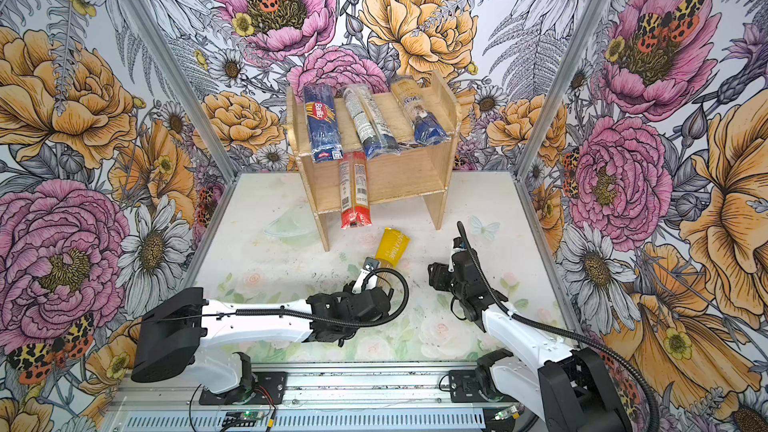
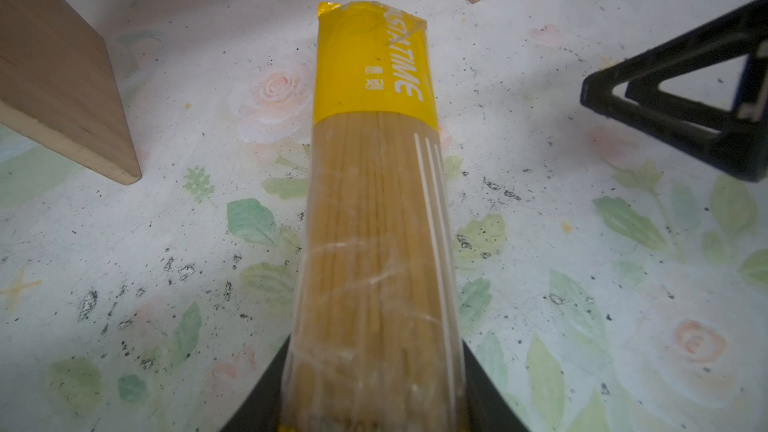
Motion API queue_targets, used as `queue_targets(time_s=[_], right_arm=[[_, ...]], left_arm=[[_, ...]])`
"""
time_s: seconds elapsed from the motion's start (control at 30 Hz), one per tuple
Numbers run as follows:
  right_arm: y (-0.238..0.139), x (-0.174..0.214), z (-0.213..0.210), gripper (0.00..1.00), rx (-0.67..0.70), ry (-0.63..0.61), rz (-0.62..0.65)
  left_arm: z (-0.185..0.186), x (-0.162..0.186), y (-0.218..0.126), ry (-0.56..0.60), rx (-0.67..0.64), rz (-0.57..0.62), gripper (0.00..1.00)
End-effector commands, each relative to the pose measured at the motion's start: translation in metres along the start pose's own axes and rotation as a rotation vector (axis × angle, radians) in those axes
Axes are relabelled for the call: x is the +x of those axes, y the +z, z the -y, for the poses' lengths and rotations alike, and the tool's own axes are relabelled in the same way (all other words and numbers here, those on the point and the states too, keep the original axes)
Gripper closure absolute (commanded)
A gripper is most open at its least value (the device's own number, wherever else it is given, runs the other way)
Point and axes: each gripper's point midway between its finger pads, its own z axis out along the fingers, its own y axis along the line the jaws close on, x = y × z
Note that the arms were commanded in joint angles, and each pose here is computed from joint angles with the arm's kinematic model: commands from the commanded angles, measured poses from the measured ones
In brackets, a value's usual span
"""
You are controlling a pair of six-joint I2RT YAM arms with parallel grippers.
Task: Place and organize the pasta boxes and bags onto the shelf
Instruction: 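Lift the yellow PASTATIME bag by its end with the left gripper, then raise the yellow bag upright and swing it toward the lower shelf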
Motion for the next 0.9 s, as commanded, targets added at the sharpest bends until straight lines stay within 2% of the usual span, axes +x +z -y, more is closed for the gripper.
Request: queue_targets(time_s=[0.0,0.23,0.57,0.87], right_arm=[[0.000,-0.005,0.004,0.35,0.020,0.023,0.012],[0.000,-0.005,0.011,0.35,0.041,0.056,0.015],[0.002,-0.001,0.028,0.35,0.074,0.140,0.004],[0.002,-0.002,0.033,0.35,0.084,0.159,0.004]], left_arm=[[0.020,-0.069,-0.031,-0.112,0.072,0.195,1.00],[0.038,-0.088,-0.054,-0.075,0.099,0.268,1.00],[0.041,-0.118,-0.080,-0.106,0.134,0.373,1.00],[0.045,-0.139,-0.090,-0.101,0.137,0.431,1.00]])
